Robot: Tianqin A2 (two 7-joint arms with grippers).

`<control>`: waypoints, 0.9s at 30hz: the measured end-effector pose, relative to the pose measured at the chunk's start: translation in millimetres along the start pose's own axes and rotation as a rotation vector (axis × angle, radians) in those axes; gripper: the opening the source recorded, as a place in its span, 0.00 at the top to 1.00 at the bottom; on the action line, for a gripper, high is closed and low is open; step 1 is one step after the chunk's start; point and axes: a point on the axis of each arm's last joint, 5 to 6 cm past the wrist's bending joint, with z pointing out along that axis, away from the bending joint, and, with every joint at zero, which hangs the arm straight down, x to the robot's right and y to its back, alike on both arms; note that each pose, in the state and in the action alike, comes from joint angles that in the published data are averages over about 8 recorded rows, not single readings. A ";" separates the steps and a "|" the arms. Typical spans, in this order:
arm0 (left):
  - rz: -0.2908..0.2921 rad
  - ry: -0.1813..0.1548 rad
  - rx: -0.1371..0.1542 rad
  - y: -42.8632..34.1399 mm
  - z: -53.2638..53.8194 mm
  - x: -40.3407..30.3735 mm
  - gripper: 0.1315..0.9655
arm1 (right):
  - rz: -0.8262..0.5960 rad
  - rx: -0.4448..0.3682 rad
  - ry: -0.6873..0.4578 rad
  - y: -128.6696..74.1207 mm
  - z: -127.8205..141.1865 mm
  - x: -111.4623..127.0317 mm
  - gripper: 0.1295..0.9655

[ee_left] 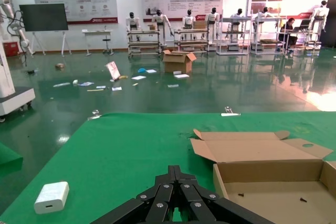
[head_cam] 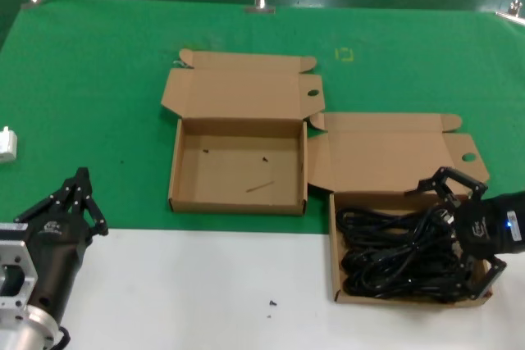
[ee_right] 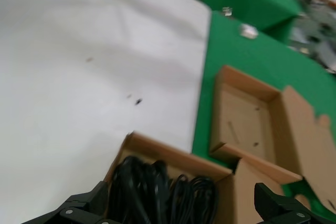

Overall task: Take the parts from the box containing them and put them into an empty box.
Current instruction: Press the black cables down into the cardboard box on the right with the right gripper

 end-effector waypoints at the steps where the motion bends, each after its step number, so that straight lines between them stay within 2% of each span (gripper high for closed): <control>1: 0.000 0.000 0.000 0.0 0.0 0.0 0.99 | -0.023 -0.006 -0.022 2.6 -0.6 4.0 0.00; 13: 0.000 0.000 0.000 0.0 0.0 0.0 0.99 | -0.228 -0.073 -0.194 27.3 6.5 41.7 0.00; 21: 0.000 0.000 0.000 0.0 0.0 0.0 0.99 | -0.365 -0.136 -0.239 32.5 24.0 46.1 0.00; 27: 0.000 0.000 0.000 0.0 0.0 0.0 0.99 | -0.411 -0.189 -0.228 32.7 36.9 46.9 0.00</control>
